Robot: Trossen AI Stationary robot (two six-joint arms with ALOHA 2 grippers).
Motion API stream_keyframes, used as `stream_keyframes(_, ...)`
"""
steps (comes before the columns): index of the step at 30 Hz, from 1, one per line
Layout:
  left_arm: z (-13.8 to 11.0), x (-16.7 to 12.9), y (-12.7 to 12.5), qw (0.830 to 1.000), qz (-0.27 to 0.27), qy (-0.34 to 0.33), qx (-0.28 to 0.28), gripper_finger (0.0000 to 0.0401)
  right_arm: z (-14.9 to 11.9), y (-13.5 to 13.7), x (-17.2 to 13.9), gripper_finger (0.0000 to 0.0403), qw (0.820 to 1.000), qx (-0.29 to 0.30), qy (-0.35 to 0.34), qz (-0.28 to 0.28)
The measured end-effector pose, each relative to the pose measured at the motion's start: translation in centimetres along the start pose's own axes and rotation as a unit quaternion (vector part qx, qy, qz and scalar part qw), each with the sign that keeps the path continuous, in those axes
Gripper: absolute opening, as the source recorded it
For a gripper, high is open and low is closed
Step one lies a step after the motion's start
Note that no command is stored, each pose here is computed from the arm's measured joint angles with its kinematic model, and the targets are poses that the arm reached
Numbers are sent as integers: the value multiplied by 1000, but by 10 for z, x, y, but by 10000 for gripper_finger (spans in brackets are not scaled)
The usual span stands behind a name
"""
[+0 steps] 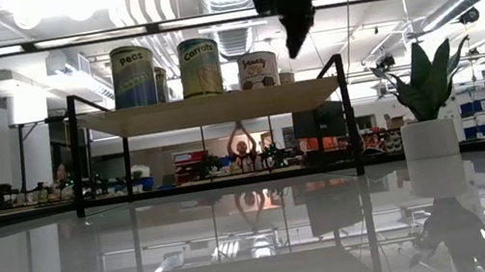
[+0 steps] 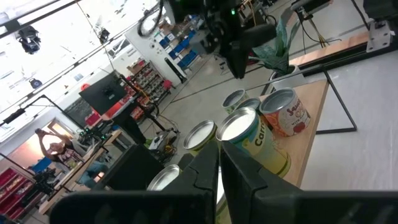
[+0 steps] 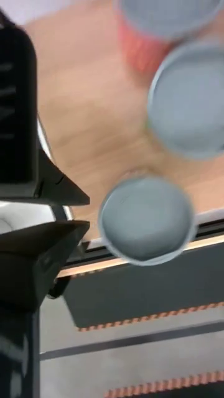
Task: Pick and place cans onto a shelf
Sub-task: Put the small canned peas on the shelf
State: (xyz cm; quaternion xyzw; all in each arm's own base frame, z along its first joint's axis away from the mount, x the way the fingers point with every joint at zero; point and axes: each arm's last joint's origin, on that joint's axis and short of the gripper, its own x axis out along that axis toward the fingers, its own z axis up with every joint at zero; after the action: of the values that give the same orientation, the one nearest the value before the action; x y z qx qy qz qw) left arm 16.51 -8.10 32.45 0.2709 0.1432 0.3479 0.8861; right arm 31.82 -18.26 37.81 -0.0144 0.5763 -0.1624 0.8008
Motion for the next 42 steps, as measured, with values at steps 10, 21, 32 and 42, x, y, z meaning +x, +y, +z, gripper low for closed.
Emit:
stream_keyframes(10,0,0,0,1000,0,0,0,0,-5,-14,36,9,999,17,36,-1)
stream_keyframes(21,0,0,0,1000,0,0,0,0,7,-9,42,9,1000,-10,-3,-4)
stream_keyframes(32,0,0,0,1000,0,0,0,0,7,-19,49,9,999,-1,-8,-39)
stream_keyframes(42,0,0,0,1000,0,0,0,0,13,-14,53,9,999,-7,-46,6)
